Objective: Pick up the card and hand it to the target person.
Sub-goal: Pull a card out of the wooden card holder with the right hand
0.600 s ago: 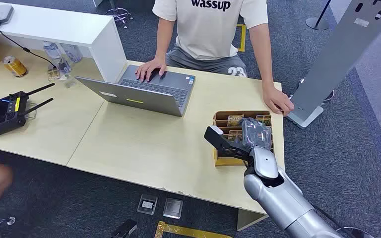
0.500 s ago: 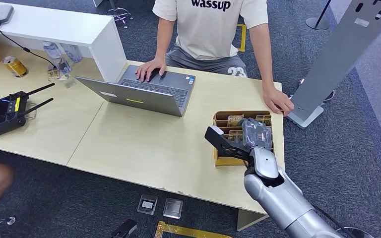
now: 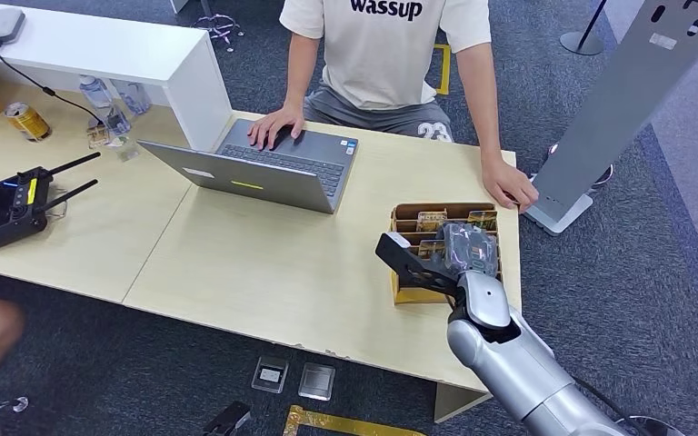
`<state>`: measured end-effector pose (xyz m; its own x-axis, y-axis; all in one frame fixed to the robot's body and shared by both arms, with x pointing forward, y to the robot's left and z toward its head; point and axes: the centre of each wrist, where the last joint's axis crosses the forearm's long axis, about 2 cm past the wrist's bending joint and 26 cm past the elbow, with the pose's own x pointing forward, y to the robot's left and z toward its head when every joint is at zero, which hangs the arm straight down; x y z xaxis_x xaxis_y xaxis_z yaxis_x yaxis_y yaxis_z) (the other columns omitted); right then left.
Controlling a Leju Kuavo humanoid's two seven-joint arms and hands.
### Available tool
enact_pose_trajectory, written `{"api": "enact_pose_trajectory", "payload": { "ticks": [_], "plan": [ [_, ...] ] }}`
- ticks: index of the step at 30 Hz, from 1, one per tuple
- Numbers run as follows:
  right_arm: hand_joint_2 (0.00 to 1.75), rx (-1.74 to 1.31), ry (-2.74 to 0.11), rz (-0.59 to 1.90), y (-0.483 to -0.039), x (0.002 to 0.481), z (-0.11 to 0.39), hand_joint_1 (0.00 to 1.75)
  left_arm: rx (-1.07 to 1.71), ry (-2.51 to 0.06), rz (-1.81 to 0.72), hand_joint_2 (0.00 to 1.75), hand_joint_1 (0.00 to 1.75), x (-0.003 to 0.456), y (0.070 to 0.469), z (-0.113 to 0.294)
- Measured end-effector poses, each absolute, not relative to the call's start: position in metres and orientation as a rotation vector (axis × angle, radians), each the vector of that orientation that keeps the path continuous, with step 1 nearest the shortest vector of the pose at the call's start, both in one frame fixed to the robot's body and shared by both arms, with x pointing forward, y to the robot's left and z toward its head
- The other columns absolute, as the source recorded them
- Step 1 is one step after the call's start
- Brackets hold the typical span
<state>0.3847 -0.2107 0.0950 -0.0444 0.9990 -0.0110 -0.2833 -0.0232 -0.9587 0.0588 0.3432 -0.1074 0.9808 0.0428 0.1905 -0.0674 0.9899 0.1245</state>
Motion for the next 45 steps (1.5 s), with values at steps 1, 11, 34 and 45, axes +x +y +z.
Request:
{"api": "enact_pose_trajectory", "payload": {
  "ticks": [1,11,34,45],
  "plan": [
    [1.75,-0.986,-1.015,1.375,-0.211,0.385,0.095,0.87,0.131,-0.189,0.056,0.00,0.00,0.059,0.343,-0.107],
    [1.75,-0.982,-1.012,1.375,-0.211,0.384,0.094,1.42,0.132,-0.191,0.055,0.00,0.00,0.059,0.343,-0.107],
    [1.75,-0.968,-1.012,1.358,-0.213,0.385,0.094,1.66,0.112,-0.203,0.032,1.75,0.00,0.059,0.343,-0.107],
    [1.75,-1.001,-1.127,1.288,-0.205,0.389,0.113,1.66,0.125,-0.188,0.046,1.75,0.00,0.059,0.343,-0.107]
  ]
}}
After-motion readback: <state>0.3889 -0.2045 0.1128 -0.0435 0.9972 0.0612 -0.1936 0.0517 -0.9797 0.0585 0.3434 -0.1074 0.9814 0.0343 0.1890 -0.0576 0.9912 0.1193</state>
